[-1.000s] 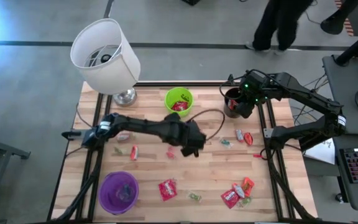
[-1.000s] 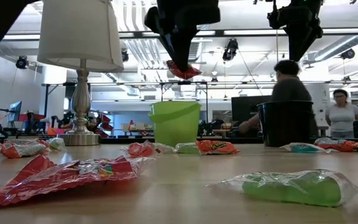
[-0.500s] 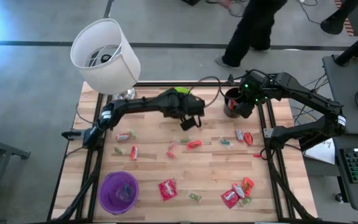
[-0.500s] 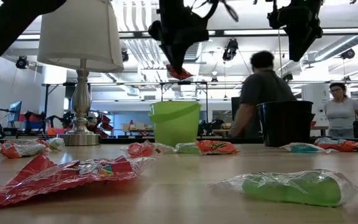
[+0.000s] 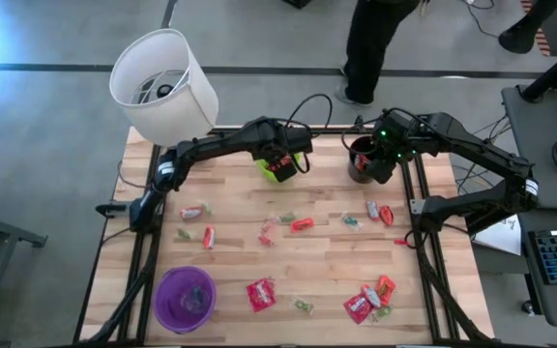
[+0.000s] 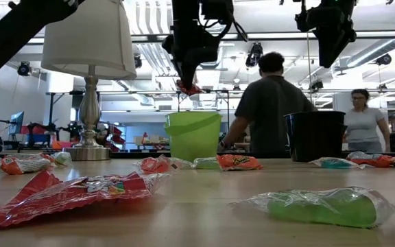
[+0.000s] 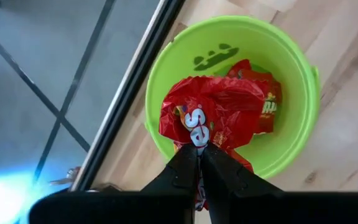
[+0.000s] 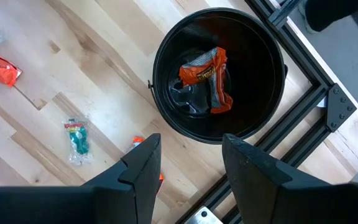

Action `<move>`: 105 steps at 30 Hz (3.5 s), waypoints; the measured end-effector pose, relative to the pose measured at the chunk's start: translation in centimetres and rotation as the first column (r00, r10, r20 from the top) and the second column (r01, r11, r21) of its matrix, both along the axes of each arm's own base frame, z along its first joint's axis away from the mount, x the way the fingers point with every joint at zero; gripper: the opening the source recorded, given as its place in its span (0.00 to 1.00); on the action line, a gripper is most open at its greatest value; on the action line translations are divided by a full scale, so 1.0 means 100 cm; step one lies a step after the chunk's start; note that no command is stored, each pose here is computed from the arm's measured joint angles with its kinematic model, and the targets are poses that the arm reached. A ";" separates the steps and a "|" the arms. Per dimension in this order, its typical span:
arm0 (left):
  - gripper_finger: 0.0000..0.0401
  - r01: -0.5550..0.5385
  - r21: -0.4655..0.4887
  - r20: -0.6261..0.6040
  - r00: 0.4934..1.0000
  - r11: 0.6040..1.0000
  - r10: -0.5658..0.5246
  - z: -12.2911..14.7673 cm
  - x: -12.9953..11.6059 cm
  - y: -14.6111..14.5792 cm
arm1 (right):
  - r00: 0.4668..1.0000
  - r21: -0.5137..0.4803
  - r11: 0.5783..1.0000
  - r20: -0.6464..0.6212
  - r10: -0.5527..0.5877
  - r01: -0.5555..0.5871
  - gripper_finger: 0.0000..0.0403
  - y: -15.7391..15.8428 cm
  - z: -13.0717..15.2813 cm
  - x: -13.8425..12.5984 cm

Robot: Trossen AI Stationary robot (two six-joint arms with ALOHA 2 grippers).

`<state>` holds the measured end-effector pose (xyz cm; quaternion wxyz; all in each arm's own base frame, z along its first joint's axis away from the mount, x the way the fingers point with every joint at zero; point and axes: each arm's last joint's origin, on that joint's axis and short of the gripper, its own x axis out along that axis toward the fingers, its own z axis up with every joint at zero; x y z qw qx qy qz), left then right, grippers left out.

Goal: Sort candy
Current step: Put the red candy into the green bucket, then put the green gummy candy into the violet bucket

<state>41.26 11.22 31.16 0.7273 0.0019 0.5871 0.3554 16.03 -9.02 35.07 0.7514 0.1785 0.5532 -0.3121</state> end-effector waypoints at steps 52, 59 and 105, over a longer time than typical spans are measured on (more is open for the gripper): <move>0.33 0.245 -0.274 0.147 0.966 0.930 -0.211 0.083 -0.089 -0.057 | 0.999 0.005 0.999 -0.031 0.034 -0.034 0.41 0.000 -0.007 0.000; 0.33 0.205 -0.302 0.184 0.971 0.931 -0.154 0.070 -0.135 -0.073 | 0.999 0.004 0.999 -0.028 0.033 -0.033 0.41 -0.001 -0.007 0.001; 0.48 -0.709 -0.395 0.135 0.585 0.585 0.800 -0.093 -0.206 -0.085 | 0.999 -0.005 1.000 0.031 -0.016 0.016 0.41 -0.004 -0.007 0.007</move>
